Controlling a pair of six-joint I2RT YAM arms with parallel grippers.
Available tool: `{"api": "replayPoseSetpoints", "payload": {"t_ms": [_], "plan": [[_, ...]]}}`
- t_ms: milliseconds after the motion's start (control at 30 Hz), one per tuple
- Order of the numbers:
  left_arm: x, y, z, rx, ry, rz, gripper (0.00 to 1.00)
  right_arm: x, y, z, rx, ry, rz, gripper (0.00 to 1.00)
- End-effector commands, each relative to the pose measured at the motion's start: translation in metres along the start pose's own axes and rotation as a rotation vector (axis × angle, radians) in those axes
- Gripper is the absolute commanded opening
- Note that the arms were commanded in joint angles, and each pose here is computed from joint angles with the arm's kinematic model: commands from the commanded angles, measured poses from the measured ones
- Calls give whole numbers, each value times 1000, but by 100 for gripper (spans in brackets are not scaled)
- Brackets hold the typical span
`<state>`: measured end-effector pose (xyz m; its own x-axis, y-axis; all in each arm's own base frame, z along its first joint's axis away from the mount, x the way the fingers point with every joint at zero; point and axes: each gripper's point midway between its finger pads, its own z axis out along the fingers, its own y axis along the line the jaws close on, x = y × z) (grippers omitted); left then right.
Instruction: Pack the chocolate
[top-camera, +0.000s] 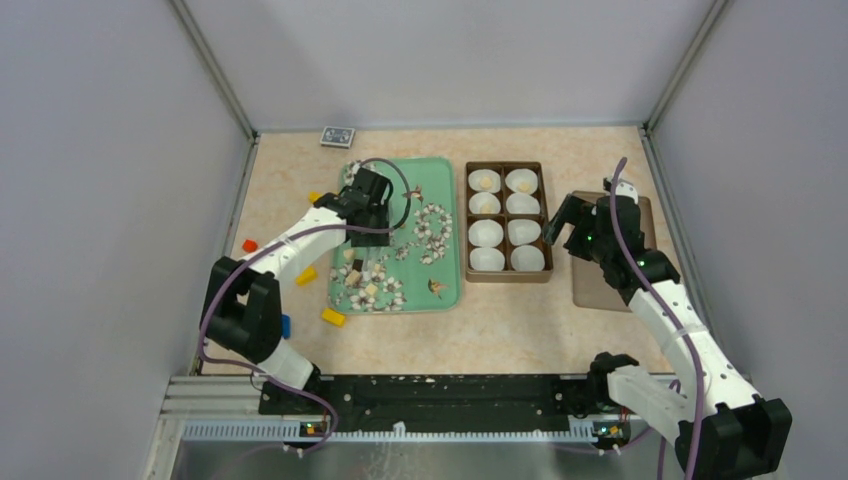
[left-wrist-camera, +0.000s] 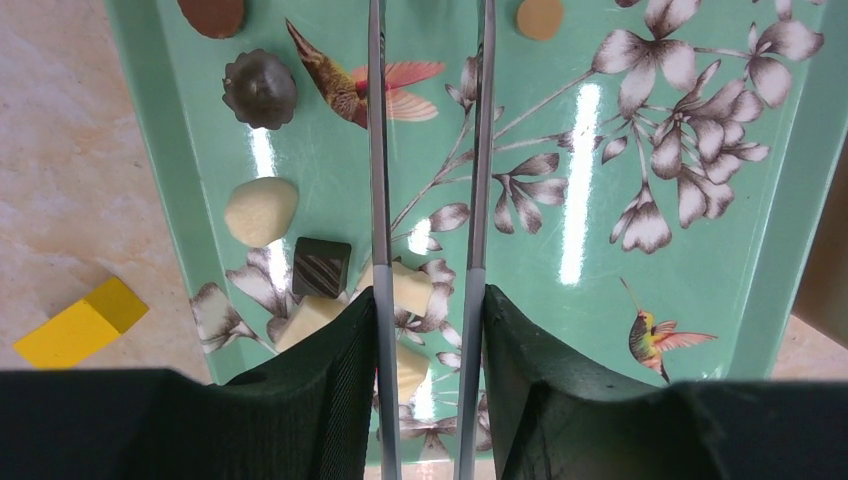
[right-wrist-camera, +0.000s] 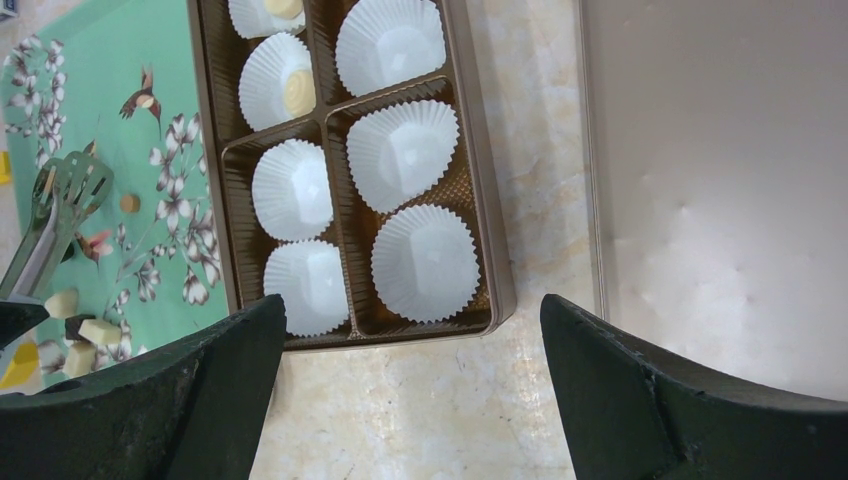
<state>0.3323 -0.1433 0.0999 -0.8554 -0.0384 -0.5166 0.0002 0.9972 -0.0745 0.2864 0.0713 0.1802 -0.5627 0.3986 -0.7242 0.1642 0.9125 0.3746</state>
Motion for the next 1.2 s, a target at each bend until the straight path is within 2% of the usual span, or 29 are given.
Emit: {"api": "replayPoseSetpoints", "payload": {"t_ms": [0,267,500,833,1167], "plan": [[-10,-8,-5,40,-30,-22,45,-17,10,-1,-28,-46,5,96],[-9,-14,-17,77,-5,-22,44,-12,11,1,-42,-32,11,96],[-10,-12,-10,62,-11,-14,39,-12,11,0,-40,-32,11,96],[-28,-16,-26,78,-51,6,21,-15,10,-3,-34,-44,10,96],[-58,-69,-66,248,-144,108,16,-29,6,-9,5,-88,-7,96]]}}
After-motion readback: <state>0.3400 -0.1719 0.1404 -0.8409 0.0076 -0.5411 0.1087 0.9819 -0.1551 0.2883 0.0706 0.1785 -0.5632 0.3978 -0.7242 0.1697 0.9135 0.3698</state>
